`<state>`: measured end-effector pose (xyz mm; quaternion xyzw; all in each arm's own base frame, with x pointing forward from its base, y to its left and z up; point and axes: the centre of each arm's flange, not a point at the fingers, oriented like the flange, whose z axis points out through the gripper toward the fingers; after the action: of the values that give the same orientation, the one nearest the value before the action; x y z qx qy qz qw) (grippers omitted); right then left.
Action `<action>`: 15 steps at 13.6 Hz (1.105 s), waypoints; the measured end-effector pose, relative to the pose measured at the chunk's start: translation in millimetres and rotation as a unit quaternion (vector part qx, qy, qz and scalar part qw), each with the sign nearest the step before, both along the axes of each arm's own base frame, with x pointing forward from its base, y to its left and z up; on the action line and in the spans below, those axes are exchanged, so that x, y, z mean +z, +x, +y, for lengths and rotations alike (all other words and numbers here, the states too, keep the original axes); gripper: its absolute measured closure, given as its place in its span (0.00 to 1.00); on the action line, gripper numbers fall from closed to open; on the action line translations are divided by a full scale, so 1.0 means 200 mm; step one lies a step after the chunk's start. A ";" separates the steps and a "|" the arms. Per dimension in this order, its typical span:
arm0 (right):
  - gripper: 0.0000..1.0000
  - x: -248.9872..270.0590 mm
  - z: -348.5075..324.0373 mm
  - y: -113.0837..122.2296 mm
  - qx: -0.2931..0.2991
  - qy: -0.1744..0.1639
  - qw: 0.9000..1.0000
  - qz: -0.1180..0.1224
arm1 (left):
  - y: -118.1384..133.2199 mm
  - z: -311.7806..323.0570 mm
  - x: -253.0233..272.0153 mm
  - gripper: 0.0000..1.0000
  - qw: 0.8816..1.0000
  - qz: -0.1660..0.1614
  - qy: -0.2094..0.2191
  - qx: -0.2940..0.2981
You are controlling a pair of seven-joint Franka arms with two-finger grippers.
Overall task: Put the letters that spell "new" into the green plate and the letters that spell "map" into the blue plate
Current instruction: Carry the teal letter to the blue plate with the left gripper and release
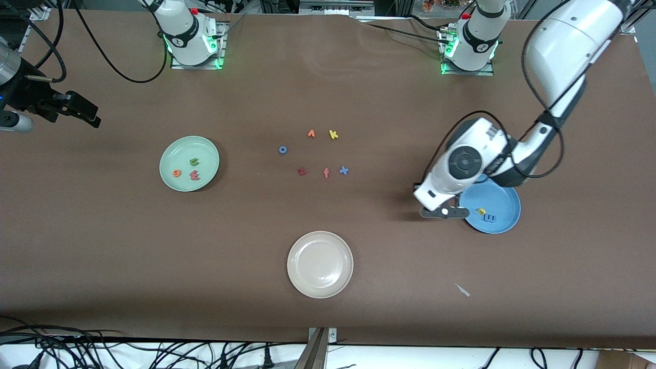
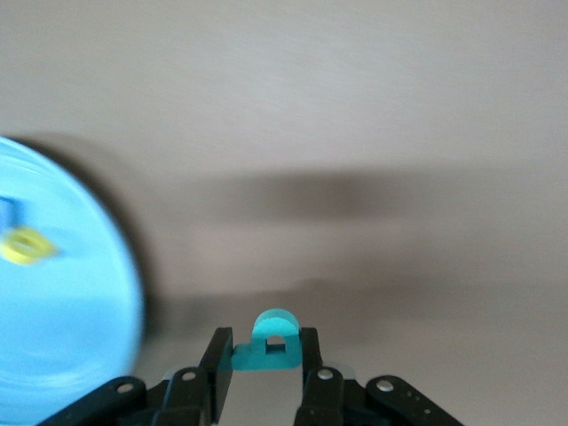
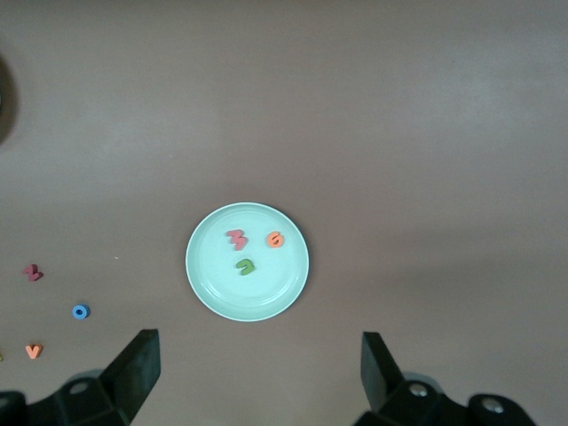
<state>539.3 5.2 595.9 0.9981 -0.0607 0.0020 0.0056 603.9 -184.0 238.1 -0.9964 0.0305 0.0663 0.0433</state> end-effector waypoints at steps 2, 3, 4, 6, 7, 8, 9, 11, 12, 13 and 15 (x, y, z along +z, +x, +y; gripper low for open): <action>0.00 -0.01 -0.01 0.00 -0.002 0.002 1.000 0.006 | 0.05 0.23 0.00 0.65 0.999 0.015 -0.001 -0.033; 0.00 -0.02 -0.01 -0.01 -0.002 0.004 1.000 0.015 | 0.06 0.34 0.00 0.65 0.998 0.027 -0.001 -0.051; 0.00 -0.03 0.00 -0.01 -0.002 0.010 1.000 0.020 | 0.07 0.45 -0.01 0.65 0.997 0.035 -0.005 -0.069; 0.00 -0.05 0.01 0.00 0.000 0.019 1.000 0.024 | 0.09 0.64 -0.02 0.60 0.994 0.043 -0.015 -0.103; 0.00 -0.05 0.01 0.00 0.000 0.019 1.000 0.024 | 0.09 0.71 -0.02 0.60 0.992 0.046 -0.019 -0.117; 0.00 -0.05 0.01 0.00 0.001 0.019 1.000 0.024 | 0.10 0.75 -0.02 0.53 0.991 0.047 -0.022 -0.125; 0.00 -0.05 0.01 0.00 0.001 0.019 1.000 0.025 | 0.10 0.77 -0.02 0.43 0.990 0.047 -0.023 -0.127; 0.00 -0.05 0.01 0.00 0.002 0.019 1.000 0.024 | 0.10 0.76 0.01 0.24 0.990 0.043 -0.023 -0.131; 0.00 -0.05 0.02 0.00 0.002 0.019 1.000 0.024 | 0.10 0.75 0.02 0.13 0.990 0.042 -0.022 -0.132; 0.00 -0.04 0.02 0.00 0.003 0.019 1.000 0.024 | 0.10 0.75 0.05 0.02 0.990 0.042 -0.018 -0.132; 0.00 -0.04 0.02 0.00 0.004 0.019 1.000 0.024 | 0.11 0.77 0.12 0.00 0.991 0.046 -0.006 -0.127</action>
<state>539.0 10.1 587.3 0.9981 -0.0563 -0.0234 -0.0124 626.2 -29.1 262.0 -0.9805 0.1595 0.1061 0.0440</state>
